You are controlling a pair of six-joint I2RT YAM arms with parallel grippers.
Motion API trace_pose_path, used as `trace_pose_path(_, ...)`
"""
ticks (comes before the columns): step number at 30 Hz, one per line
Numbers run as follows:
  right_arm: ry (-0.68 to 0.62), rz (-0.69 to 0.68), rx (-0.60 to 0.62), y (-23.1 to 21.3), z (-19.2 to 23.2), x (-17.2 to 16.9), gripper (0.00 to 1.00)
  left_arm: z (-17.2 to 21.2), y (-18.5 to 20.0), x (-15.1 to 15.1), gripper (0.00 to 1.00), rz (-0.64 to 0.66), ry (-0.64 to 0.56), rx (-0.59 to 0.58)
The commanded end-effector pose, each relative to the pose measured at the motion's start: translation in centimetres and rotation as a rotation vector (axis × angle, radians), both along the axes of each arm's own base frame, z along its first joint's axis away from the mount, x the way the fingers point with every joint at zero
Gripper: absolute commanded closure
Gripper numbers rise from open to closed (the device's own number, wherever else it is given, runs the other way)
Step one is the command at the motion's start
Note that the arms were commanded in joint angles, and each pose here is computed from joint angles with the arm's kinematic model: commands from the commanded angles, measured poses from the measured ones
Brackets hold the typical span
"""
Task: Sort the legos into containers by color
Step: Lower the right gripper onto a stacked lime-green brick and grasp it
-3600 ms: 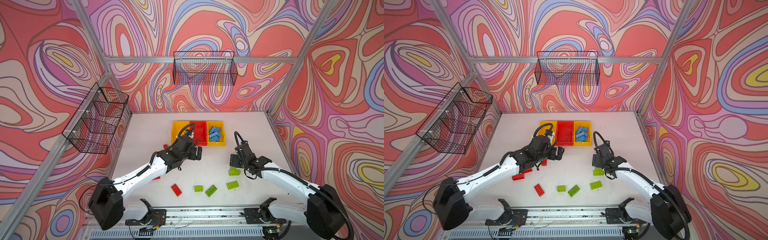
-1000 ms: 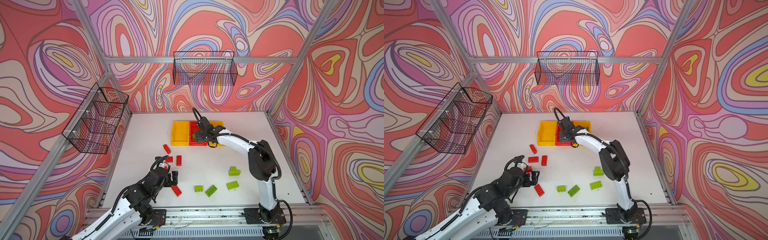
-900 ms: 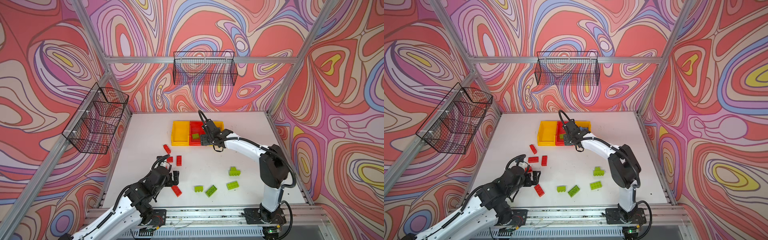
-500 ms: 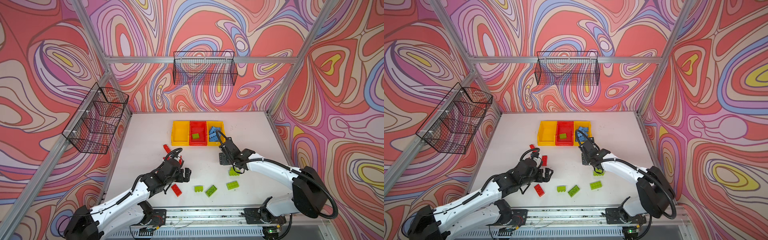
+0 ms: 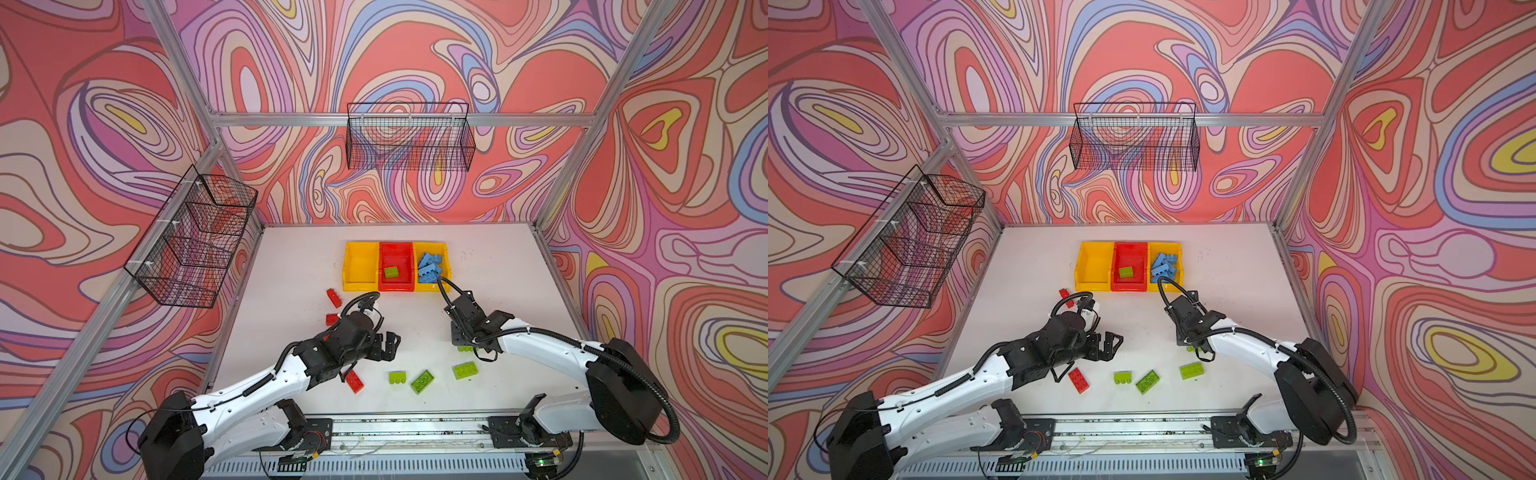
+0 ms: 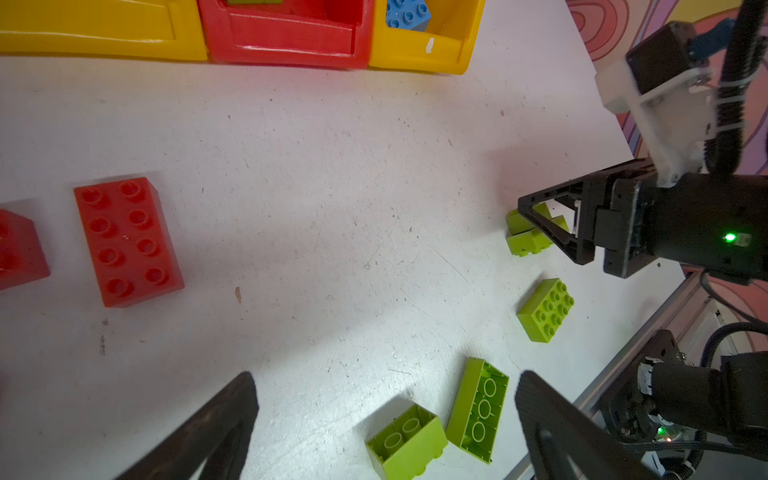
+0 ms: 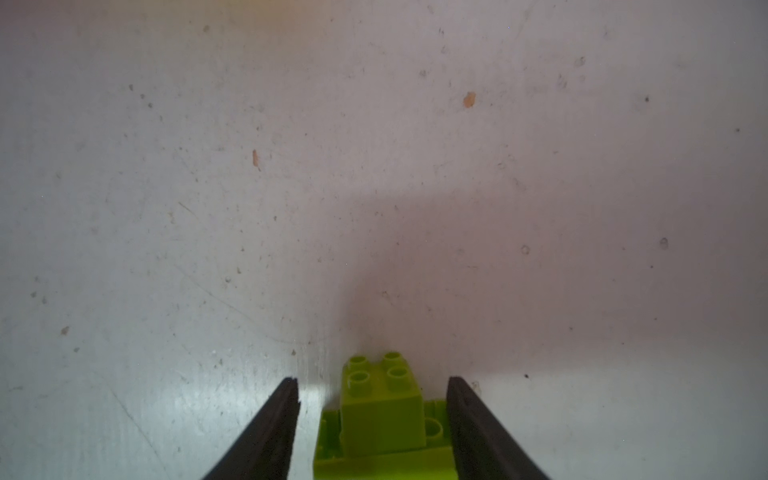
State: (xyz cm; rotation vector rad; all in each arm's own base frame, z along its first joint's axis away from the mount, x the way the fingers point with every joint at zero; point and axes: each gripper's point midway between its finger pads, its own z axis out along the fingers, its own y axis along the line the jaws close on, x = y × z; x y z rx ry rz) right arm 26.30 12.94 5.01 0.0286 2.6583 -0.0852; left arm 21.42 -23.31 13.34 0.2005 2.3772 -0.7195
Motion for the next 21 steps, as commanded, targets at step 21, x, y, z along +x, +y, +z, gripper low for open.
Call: trace_pose_path(21, -0.014, -0.015, 0.04, 1.3, 0.4, 2.0, 0.7, -0.5, 2.1, -0.2, 0.0, 0.052, -0.037, 0.05)
